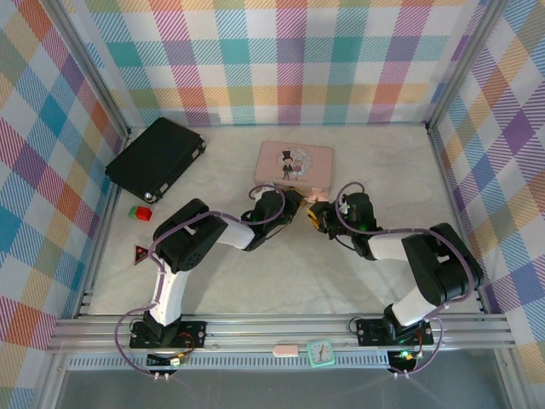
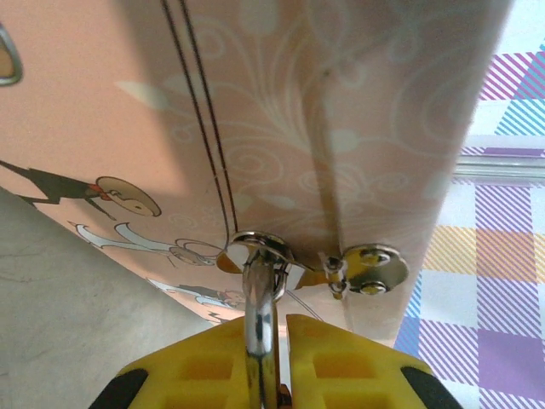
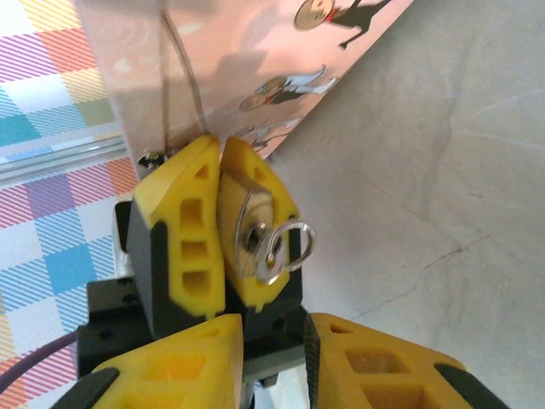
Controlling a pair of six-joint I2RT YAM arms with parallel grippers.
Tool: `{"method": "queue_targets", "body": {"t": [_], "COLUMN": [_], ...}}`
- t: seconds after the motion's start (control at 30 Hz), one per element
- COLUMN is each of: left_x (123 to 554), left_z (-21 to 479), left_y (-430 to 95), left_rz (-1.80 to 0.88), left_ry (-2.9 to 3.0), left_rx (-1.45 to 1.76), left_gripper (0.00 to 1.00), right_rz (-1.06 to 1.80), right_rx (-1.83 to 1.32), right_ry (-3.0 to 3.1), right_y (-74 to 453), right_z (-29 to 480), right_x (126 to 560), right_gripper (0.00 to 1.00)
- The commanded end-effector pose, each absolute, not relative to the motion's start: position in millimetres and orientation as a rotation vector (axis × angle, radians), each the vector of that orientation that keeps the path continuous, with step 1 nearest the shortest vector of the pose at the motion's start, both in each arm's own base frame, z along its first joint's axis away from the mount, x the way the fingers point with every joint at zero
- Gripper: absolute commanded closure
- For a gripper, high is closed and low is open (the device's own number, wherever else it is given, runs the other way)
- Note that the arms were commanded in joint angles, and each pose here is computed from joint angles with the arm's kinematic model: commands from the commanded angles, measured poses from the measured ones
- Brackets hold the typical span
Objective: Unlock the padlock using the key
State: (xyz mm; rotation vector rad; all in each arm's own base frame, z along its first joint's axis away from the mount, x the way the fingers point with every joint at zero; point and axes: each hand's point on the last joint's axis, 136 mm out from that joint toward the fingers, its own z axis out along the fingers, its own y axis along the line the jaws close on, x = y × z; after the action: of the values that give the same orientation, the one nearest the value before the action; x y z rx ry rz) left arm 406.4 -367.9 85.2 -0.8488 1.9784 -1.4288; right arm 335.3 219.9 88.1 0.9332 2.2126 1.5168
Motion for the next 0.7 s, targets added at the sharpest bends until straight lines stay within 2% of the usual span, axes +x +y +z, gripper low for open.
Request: {"method": "queue_targets", "body": {"t": [0.0,0.13,0.3,0.67], "left_x": [405,403,402,402], "left_z": [129,128,127,132], "left_y": [-370,-371,-372,-373], "left_rz": [-1.521,-1.536,-1.550,-1.567], "left_ry": [1.865,1.864,1.859,1.846], "left_rx": [-0.842,-0.847,-0.855,-0.852], "left_gripper": [1.00,1.00,1.00,1.00], "right_rz": [1.594,1.583,1.607,1.661], "right_rx": [0.898,0.892,0.911,0.975], "right_ry": [2.147,2.130,2.124,2.117], "right_y": [228,227,230,236], "right_z": [104,105,102,87], "right_x": [346,350,353,353], "right_gripper": [0.75,0.79,0.80,0.76]}}
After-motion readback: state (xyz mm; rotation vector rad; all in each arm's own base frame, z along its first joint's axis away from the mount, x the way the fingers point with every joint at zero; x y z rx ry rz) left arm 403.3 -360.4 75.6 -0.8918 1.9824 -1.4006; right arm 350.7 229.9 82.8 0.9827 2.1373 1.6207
